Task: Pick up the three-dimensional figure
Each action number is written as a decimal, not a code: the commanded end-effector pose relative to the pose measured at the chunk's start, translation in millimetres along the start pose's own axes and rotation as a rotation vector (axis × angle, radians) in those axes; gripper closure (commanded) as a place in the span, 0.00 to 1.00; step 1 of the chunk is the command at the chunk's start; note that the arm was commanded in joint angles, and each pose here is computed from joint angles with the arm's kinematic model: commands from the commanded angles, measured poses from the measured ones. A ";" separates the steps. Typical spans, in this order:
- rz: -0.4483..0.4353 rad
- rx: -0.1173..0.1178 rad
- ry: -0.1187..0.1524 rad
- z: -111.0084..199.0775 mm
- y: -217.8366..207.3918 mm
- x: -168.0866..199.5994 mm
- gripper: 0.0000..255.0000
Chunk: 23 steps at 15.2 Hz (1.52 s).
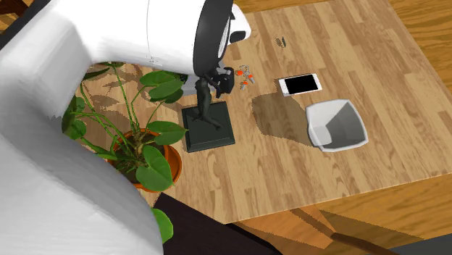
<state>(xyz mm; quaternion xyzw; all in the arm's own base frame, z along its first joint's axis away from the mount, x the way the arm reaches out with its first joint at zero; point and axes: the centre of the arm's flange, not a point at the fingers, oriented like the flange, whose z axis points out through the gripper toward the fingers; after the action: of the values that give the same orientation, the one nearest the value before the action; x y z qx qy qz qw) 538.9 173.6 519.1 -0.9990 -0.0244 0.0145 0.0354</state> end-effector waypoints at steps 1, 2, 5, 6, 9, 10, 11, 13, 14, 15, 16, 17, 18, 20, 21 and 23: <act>0.005 0.002 0.001 9.2 -14.8 25.3 0.00; 0.007 0.003 0.001 12.4 -20.7 34.7 0.00; 0.007 0.003 0.001 28.2 -19.6 35.2 0.00; 0.007 0.003 0.001 33.5 -19.2 35.3 0.00; 0.007 0.003 0.001 49.3 -18.1 35.7 0.00; 0.007 0.003 0.001 52.3 -17.8 35.8 0.00; 0.007 0.003 0.001 52.3 -17.8 35.8 0.00; 0.007 0.003 0.001 52.1 -17.7 36.1 1.00; 0.007 0.003 0.001 51.8 -17.7 36.3 1.00; 0.007 0.003 0.001 51.8 -17.7 36.3 1.00; 0.007 0.003 0.001 51.8 -17.7 36.3 1.00; 0.007 0.003 0.001 51.8 -17.7 36.4 1.00; 0.007 0.003 0.001 51.8 -17.8 36.5 1.00; 0.007 0.003 0.001 51.9 -17.8 36.6 1.00; 0.007 0.003 0.001 52.3 -17.8 35.8 1.00; 0.007 0.003 0.001 41.8 -18.6 35.5 1.00</act>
<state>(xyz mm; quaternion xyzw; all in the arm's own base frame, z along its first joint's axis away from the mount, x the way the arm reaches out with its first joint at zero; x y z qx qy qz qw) 571.7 196.4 473.4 -0.9990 -0.0211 0.0143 0.0364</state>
